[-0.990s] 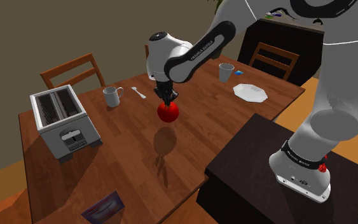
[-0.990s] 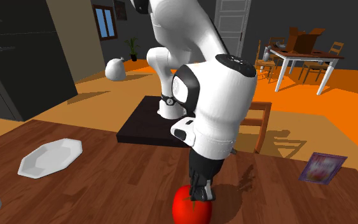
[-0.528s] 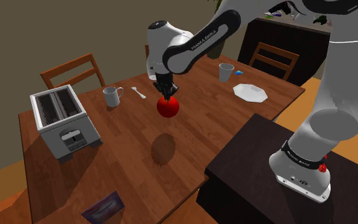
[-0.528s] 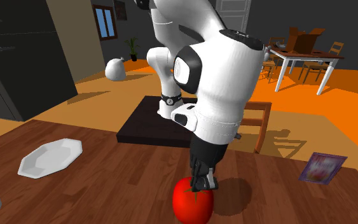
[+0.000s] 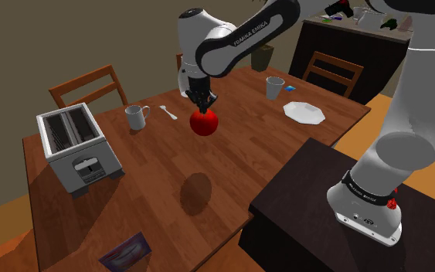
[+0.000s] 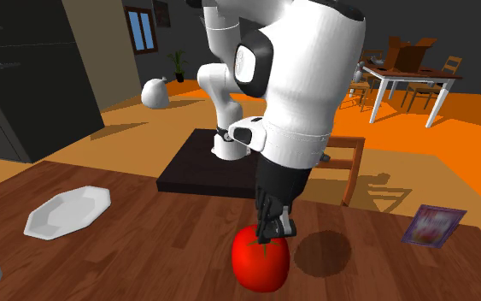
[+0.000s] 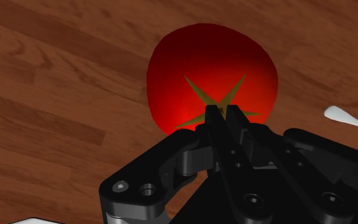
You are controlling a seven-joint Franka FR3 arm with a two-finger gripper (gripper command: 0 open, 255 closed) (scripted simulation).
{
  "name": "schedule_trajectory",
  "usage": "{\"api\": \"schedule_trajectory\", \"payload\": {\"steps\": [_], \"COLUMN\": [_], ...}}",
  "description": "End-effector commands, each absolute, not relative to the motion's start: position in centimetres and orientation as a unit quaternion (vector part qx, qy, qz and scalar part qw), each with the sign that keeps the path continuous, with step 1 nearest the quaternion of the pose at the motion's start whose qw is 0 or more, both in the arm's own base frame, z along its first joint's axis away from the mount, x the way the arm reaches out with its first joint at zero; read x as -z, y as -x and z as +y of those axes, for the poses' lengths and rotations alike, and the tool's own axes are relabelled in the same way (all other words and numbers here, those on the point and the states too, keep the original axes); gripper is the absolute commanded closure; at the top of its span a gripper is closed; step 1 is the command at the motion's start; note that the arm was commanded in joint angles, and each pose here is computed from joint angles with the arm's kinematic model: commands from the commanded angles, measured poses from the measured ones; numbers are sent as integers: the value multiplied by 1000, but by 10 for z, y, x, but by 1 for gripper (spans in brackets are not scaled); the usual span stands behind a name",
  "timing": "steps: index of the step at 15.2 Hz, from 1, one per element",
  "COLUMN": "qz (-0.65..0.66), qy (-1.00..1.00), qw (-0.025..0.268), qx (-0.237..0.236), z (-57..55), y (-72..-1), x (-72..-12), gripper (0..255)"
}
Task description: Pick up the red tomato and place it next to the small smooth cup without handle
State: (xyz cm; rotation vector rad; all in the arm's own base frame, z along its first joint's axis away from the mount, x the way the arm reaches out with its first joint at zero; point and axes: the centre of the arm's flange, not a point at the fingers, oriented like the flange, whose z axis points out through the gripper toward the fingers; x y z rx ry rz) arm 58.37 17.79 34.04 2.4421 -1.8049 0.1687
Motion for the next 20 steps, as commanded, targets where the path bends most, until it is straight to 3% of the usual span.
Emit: {"api": "schedule_trajectory", "payload": {"steps": [1, 14, 20], "qz": [-593, -593, -593], "qy": [-802, -802, -802], "qw": [50, 50, 50], "qx": [-55, -55, -55], "z": [178, 178, 99], "y": [-583, -583, -585], "x": [-352, -419, -420], "gripper": [255, 255, 255]}}
